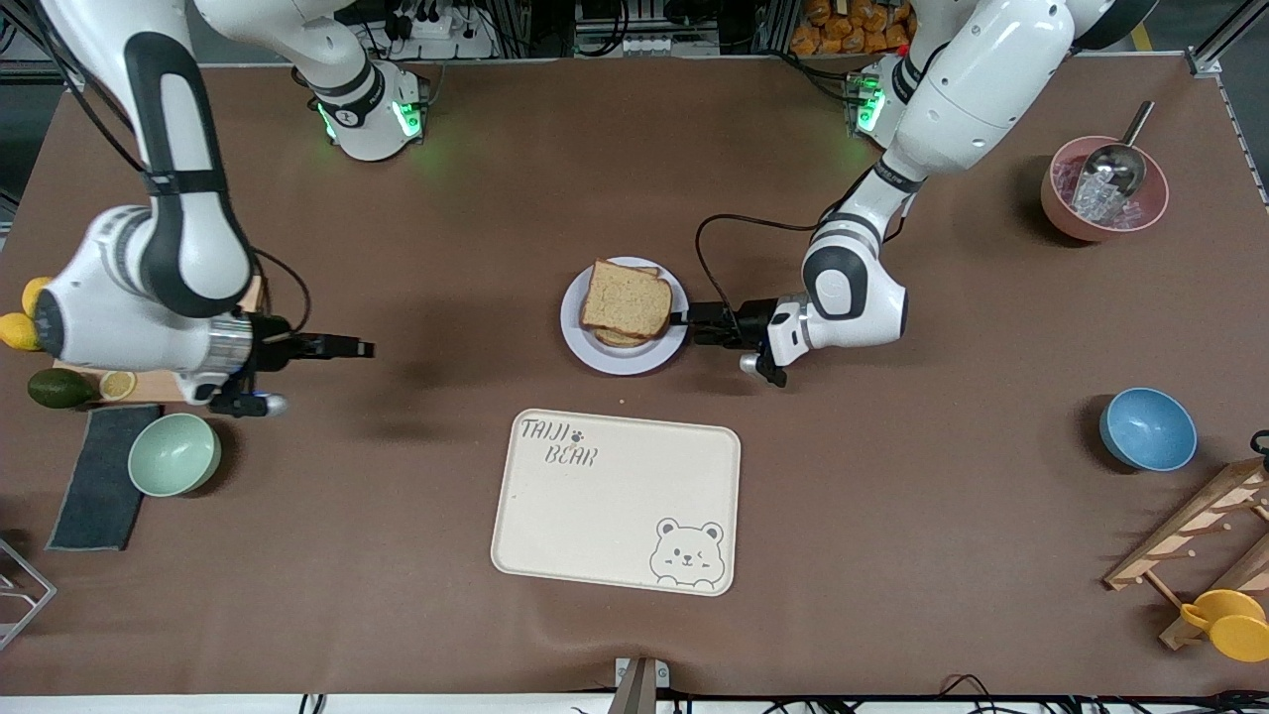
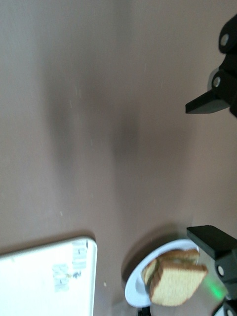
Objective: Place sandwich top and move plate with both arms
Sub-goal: 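Withdraw the right gripper while the left gripper holds the plate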
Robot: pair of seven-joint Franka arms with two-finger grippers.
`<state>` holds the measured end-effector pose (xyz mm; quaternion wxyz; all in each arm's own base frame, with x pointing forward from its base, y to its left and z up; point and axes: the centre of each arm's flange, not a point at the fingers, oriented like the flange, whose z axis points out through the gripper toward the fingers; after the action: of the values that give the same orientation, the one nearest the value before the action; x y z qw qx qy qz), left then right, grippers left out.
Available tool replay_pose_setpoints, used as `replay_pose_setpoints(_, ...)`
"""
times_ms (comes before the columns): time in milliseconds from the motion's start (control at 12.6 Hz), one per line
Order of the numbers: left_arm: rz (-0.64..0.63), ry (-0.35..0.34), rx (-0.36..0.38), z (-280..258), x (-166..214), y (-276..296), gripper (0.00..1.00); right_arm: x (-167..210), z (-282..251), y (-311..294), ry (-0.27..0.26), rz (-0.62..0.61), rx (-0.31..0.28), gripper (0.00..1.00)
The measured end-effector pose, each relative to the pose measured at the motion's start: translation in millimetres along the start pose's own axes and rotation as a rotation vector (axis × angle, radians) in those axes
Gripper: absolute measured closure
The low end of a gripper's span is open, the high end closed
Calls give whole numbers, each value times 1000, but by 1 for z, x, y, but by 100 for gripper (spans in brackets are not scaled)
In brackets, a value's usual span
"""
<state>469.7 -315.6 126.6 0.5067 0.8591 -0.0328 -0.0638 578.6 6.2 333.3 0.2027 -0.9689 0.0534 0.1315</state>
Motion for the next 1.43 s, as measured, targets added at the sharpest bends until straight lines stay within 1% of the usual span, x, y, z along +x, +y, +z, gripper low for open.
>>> replay_pose_setpoints(159,11,-5,0,2,-2,0,0,4,-36,28,0,-1,-26,0)
replay_pose_setpoints(239,13,-9,1,4,-4,-1,4,6,-58,39,-5,-11,-46,0)
replay_pose_setpoints(318,14,-14,1,6,-6,-1,5,7,-81,46,-7,-21,-65,0)
replay_pose_setpoints(398,15,-20,2,9,-8,-2,14,6,-102,49,-4,-31,-71,0)
replay_pose_setpoints(557,22,-29,3,13,-11,-3,40,3,-142,50,12,-53,-77,0)
replay_pose_setpoints(636,33,-30,3,14,-11,-4,51,-2,-162,48,9,-72,-92,0)
replay_pose_setpoints(716,40,-31,4,14,-12,-5,64,-9,-181,41,9,-88,-115,0)
replay_pose_setpoints(795,41,-32,5,14,-12,-8,74,-18,-200,31,27,-79,-149,0)
replay_pose_setpoints(875,40,-31,6,13,-13,-10,87,-32,-219,14,54,-51,-190,0)
replay_pose_setpoints(955,42,-31,-9,13,-12,-8,94,-51,-237,-6,81,-32,-223,0)
replay_pose_setpoints(1193,46,-31,-22,11,-10,-5,94,-104,-279,-48,162,-41,-263,0)
replay_pose_setpoints(1273,44,-29,-26,11,-10,-4,94,-114,-283,-52,176,-43,-266,0)
replay_pose_setpoints(1432,27,-3,-42,6,-6,-3,94,-120,-282,-54,198,-50,-269,0)
